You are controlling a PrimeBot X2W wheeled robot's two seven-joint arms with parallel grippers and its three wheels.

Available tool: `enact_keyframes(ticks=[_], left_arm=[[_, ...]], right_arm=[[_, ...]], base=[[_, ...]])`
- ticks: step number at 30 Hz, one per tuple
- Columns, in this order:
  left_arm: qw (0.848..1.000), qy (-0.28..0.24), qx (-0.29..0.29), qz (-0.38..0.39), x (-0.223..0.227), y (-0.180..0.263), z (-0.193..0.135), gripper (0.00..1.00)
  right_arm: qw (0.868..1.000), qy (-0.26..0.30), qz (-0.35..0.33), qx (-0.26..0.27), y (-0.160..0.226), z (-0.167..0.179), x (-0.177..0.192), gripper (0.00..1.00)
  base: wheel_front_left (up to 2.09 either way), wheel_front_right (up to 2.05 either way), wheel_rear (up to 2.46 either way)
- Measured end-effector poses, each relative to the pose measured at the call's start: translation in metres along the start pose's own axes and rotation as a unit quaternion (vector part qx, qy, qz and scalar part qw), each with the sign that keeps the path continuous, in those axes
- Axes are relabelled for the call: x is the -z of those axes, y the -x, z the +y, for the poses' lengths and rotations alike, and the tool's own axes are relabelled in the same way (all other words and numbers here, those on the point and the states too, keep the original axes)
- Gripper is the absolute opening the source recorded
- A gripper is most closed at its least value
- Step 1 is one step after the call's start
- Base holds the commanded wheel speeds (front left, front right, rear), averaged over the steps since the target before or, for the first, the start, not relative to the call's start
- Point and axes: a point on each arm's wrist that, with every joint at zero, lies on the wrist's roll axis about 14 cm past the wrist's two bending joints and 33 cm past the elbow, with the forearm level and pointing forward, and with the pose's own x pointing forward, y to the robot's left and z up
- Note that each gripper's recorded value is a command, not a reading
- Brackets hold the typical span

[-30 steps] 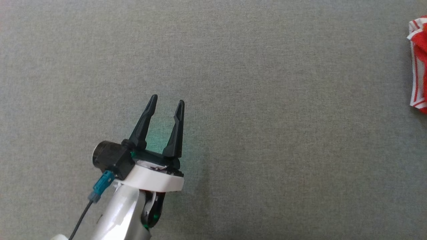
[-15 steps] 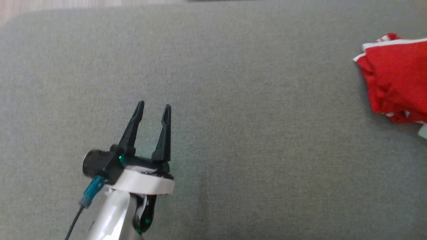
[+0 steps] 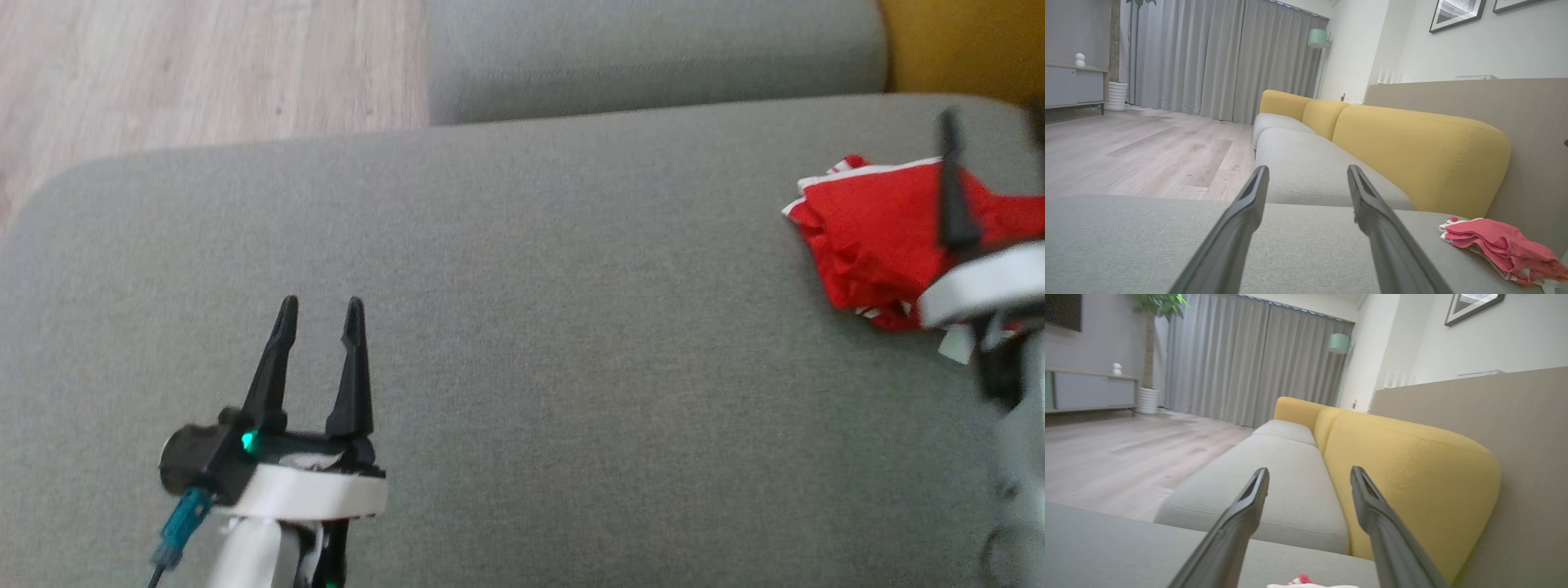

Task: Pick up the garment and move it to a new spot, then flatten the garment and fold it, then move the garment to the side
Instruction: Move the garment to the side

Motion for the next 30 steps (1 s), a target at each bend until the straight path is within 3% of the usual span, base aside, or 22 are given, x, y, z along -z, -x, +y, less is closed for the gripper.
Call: enact_keyframes(ticks=[4,11,16,30], left_arm=[[1.0,-0.003,-0.012,-0.012,-0.009,0.01,0.002,1.0],[1.0,-0.005,-0.011,-0.006,-0.005,0.022,-0.001,1.0],[1.0,-0.001,-0.016,0.013,0.007,0.03,-0.001,1.0],[1.0,0.008,-0.023,0.008,0.004,0.034,0.002,1.0]], right_arm=[[0.997,-0.071,-0.024,-0.006,0.029,0.027,-0.004,1.0],[0.988,-0.152,0.028,-0.013,0.082,0.073,0.035,1.0],[0.985,-0.159,0.061,-0.019,0.107,0.087,0.055,1.0],[0.984,-0.174,0.037,-0.008,0.107,0.082,0.041,1.0]], base=[[0.0,0.0,0.0],[0.0,0.0,0.0],[0.0,0.0,0.0],[0.0,0.0,0.0]])
